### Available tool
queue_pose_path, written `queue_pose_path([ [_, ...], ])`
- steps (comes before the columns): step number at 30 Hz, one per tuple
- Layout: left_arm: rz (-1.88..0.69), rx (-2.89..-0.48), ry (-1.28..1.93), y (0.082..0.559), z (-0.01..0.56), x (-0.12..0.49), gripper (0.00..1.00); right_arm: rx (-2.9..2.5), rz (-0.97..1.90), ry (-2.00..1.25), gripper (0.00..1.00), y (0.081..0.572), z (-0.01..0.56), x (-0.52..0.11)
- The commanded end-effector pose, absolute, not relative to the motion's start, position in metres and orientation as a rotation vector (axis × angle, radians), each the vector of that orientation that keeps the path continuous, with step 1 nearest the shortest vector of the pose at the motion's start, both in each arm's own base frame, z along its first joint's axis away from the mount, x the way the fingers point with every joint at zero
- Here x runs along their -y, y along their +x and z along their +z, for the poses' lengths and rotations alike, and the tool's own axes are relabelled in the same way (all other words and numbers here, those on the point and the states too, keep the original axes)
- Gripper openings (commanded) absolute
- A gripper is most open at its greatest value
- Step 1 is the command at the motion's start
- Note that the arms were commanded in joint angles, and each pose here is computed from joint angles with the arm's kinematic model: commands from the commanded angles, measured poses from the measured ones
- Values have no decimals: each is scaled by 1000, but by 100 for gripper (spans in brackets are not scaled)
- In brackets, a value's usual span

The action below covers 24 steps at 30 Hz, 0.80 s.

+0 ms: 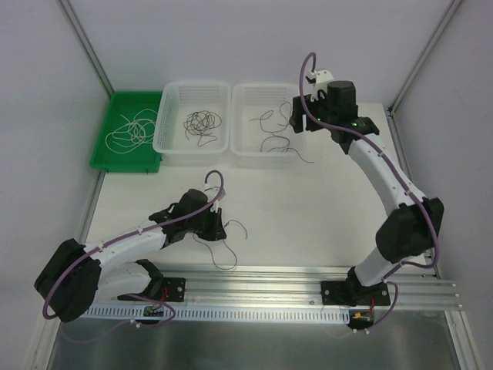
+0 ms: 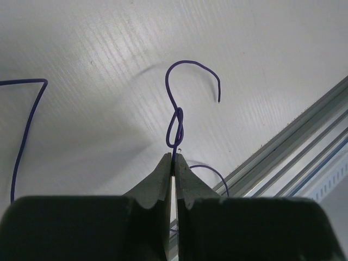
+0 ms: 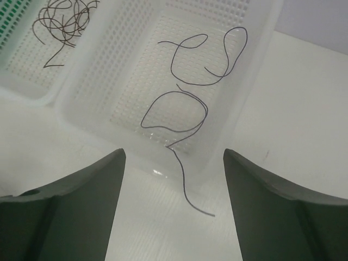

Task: Untangle the cables
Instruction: Place the cable in the bin.

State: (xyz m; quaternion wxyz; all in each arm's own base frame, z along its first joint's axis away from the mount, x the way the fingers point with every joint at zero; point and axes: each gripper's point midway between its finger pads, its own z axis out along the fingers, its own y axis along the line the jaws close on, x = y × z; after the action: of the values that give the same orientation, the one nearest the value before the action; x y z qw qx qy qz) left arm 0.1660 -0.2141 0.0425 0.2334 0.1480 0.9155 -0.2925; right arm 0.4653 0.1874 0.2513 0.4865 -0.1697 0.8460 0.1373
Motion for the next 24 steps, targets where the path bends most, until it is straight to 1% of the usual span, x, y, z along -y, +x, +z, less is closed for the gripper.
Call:
queue_pose_path([
  [1,-869,-2467,425,164,53,224,0,-2040,365,-549,76,420,265,-174],
  [3,-873,-2464,426,164,54,225,0,-2121,402,-614,76,401,236,-168],
  [7,-890,-2458,439,162,57,228,0,-2231,370,-665,74,389,197,-146],
  [11,-891,-2458,442,161,57,228,0,-2287,357,-645,73,402,165,-135],
  [15,-890,-2470,456,160,54,229,0,-2285,356,-672,72,420,145,-139],
  [20,-886,-2477,463,159,52,229,0,-2286,378,-719,68,431,131,-145],
  [22,-881,-2480,466,159,50,228,0,-2300,409,-731,66,431,124,-149],
  [23,-881,-2480,466,159,50,229,0,-2301,423,-734,63,430,124,-151],
  [24,-881,-2479,468,160,50,229,0,-2306,438,-737,58,429,121,-152],
])
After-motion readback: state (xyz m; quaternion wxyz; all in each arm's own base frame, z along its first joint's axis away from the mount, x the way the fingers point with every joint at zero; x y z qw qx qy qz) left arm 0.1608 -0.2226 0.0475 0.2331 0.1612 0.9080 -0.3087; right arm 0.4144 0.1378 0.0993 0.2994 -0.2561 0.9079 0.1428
